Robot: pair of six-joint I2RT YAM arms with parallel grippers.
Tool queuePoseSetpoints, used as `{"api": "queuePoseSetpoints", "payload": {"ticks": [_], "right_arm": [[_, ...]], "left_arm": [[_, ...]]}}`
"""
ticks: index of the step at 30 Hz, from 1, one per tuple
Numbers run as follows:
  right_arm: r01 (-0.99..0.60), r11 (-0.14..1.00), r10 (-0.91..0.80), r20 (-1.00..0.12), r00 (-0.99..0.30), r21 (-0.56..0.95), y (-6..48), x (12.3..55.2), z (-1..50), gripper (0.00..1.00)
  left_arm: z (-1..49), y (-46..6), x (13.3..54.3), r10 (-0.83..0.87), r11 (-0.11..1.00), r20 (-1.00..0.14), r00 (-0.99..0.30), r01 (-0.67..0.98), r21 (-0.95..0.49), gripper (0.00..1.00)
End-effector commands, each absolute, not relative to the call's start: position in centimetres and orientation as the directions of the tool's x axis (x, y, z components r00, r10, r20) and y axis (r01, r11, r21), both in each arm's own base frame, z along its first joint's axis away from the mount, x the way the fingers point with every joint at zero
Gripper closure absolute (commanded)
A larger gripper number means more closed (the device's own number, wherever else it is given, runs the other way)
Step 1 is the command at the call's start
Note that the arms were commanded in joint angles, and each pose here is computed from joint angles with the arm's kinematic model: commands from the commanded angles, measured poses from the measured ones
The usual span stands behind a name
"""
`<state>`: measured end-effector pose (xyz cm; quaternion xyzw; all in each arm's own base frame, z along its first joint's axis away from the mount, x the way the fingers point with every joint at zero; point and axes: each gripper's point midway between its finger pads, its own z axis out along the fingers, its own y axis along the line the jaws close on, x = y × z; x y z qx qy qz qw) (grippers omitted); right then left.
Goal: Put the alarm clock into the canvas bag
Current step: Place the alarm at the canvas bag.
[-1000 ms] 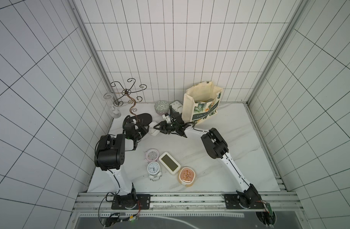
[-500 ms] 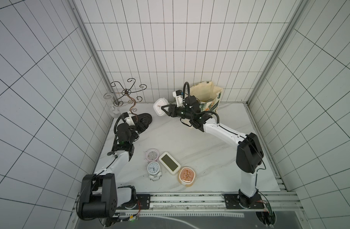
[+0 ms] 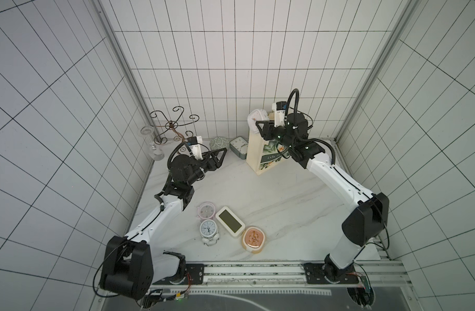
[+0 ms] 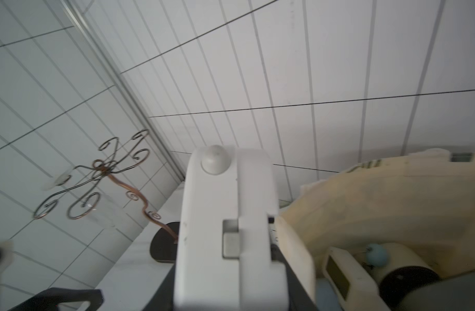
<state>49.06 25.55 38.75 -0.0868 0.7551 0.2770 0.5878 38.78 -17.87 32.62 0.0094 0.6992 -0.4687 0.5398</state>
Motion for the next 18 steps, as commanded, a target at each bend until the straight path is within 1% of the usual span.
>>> {"api": "queuePoseSetpoints", "payload": {"ticks": [1, 6, 10, 15, 18], "right_arm": [[-0.392, 0.882, 0.201, -0.961, -0.190, 0.262, 21.9, 51.9, 43.0, 0.66], [-0.312, 0.914, 0.187, -0.951, -0.245, 0.260, 18.9, 56.9, 39.7, 0.67], [-0.279, 0.919, 0.181, -0.927, -0.328, 0.278, 17.9, 60.4, 36.0, 0.68], [-0.303, 0.899, 0.167, -0.887, -0.430, 0.315, 18.7, 62.4, 31.2, 0.68], [-0.323, 0.875, 0.159, -0.843, -0.513, 0.361, 19.5, 62.7, 28.2, 0.68]], "left_arm": [[33.4, -19.7, 40.3, -0.471, 0.569, -0.786, -0.401, 0.543, -0.618, 0.33], [32.9, -22.2, 42.2, -0.448, 0.558, -0.787, -0.425, 0.554, -0.617, 0.33], [31.9, -23.6, 43.8, -0.428, 0.555, -0.786, -0.445, 0.557, -0.618, 0.33], [30.8, -24.7, 45.1, -0.412, 0.545, -0.781, -0.469, 0.560, -0.624, 0.33], [30.2, -25.0, 45.8, -0.405, 0.544, -0.778, -0.479, 0.558, -0.627, 0.33]]}}
